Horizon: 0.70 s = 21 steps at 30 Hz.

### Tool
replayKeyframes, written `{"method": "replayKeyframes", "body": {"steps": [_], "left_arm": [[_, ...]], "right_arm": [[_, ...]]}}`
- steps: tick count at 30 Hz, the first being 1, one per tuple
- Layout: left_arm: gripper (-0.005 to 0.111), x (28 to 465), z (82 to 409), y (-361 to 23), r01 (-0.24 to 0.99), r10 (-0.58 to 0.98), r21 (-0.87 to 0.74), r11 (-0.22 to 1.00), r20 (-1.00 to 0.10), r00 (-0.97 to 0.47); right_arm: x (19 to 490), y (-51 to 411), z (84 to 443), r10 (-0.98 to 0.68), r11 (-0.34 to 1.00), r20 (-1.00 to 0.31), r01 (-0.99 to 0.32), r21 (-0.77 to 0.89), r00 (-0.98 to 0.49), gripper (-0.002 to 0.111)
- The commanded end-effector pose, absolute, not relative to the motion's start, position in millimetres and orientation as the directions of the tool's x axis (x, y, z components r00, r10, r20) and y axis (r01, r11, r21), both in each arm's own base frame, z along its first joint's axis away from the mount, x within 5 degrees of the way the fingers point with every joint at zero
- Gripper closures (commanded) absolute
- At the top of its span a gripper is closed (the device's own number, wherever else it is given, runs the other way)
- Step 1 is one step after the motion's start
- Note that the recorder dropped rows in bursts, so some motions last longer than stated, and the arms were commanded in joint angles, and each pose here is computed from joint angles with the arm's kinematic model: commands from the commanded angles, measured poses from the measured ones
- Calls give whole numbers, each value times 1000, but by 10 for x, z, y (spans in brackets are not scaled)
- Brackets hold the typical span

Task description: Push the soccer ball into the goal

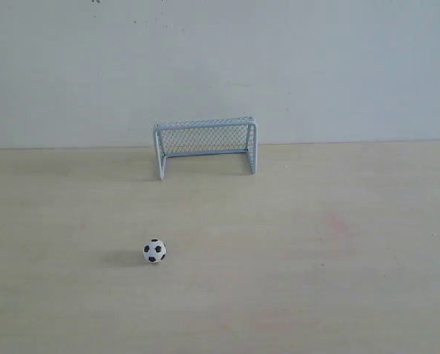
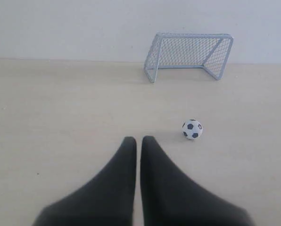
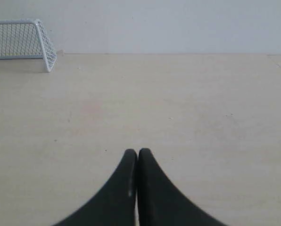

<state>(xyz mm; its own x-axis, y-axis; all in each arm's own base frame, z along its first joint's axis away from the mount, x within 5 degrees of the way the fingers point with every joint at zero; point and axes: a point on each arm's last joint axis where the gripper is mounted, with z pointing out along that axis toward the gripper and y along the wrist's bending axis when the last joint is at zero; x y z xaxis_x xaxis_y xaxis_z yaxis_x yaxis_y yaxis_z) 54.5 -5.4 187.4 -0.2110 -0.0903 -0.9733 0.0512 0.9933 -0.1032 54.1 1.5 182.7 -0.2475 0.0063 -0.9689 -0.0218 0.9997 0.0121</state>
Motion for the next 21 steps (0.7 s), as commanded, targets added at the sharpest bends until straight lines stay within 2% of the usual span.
{"method": "replayKeyframes", "body": {"steps": [1, 8, 13, 16, 19, 21], "left_arm": [[102, 543, 1866, -54, 48, -100, -113, 992, -972, -211], [102, 545, 1877, -53, 48, -101, -113, 992, -975, -200], [102, 558, 1951, -43, 46, -106, -112, 993, -987, -118], [102, 562, 2118, -19, 39, -106, -104, 994, -992, 67], [102, 516, 2348, 14, 30, -103, -99, 995, -941, 323], [102, 481, 2434, 27, 20, -87, -87, 996, -904, 419]], "right_arm": [[539, 17, 1840, 7, 1000, -972, -25, 13, -233, 108], [540, 17, 1844, 7, 1000, -973, -25, 13, -229, 108], [540, 17, 1842, 7, 1000, -973, -25, 13, -232, 108], [540, 17, 1842, 7, 1000, -973, -25, 13, -232, 108], [540, 17, 1842, 7, 1000, -973, -25, 13, -232, 108], [540, 17, 1842, 7, 1000, -973, -25, 13, -232, 108]]}}
